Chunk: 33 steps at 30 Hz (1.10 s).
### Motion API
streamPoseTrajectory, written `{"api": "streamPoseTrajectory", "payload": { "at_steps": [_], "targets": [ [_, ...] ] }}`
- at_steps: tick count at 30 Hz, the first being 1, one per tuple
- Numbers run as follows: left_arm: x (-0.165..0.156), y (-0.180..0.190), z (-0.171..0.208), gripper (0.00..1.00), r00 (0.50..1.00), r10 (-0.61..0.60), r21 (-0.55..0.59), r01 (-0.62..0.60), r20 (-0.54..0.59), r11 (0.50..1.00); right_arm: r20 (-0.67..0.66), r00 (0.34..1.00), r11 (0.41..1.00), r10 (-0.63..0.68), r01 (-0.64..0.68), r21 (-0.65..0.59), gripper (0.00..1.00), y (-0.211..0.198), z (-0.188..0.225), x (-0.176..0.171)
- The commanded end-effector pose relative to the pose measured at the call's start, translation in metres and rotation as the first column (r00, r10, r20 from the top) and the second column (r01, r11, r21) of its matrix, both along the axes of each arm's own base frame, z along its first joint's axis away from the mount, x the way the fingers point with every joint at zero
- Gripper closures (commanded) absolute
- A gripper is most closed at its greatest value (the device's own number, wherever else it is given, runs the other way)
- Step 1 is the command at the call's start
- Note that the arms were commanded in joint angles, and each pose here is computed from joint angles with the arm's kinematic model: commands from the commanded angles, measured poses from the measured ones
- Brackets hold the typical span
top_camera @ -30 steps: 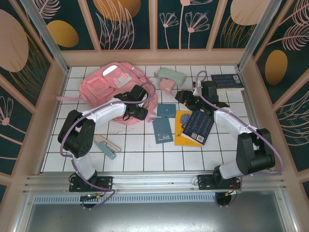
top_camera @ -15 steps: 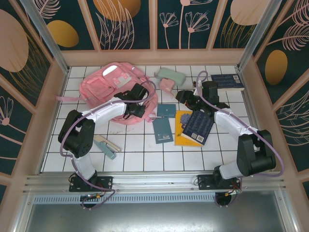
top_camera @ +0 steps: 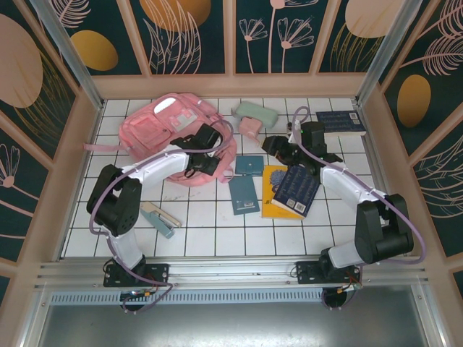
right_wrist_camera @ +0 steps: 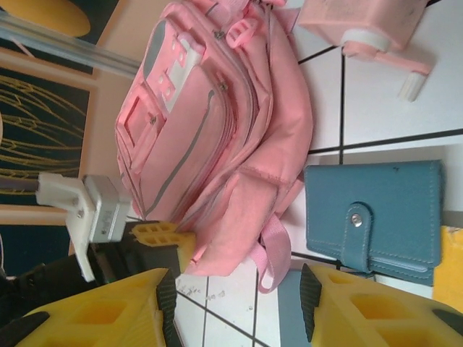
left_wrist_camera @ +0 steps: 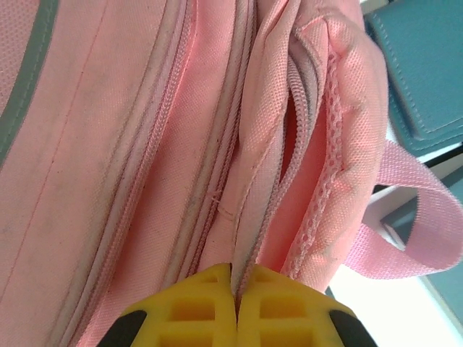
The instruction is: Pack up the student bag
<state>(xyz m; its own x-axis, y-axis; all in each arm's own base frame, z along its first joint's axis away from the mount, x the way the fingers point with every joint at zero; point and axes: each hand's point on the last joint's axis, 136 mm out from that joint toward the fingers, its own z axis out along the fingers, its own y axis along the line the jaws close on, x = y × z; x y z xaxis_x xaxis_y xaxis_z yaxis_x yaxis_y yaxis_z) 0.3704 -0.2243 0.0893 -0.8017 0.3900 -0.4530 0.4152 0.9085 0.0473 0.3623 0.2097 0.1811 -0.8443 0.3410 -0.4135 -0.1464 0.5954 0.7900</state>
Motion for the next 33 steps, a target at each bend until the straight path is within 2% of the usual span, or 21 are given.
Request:
{"api": "streamPoseTrajectory", "payload": {
  "at_steps": [1,8,16,21,29,33],
  "targets": [
    [0.012,-0.006,0.051,1.0,0.997,0.03,-0.125,-0.021,0.073,0.992,0.016,0.995,0.995,0.099,-0.099,-0.01,0.48,0.035,0.001,-0.011],
    [0.015,0.005,0.086,1.0,0.993,0.079,-0.281,-0.051,0.091,0.958,-0.06,0.975,0.977,0.213,-0.212,0.023,0.45,0.103,-0.021,-0.014],
    [0.007,0.006,0.087,1.0,0.994,0.077,-0.319,-0.047,0.081,0.946,-0.051,0.96,0.961,0.276,-0.274,0.041,0.43,0.155,-0.014,-0.003],
    [0.01,0.008,0.097,1.0,0.99,0.099,-0.343,-0.06,0.097,0.937,-0.092,0.958,0.961,0.272,-0.275,-0.02,0.43,0.165,-0.036,0.002],
    [0.022,0.017,0.139,1.0,0.968,0.173,-0.403,-0.087,0.183,0.911,-0.201,0.957,0.96,0.209,-0.24,-0.144,0.47,0.15,-0.106,0.004],
    [0.021,0.02,0.154,1.0,0.959,0.193,-0.429,-0.088,0.207,0.899,-0.23,0.955,0.958,0.186,-0.228,-0.173,0.48,0.143,-0.127,0.01]
  ]
}}
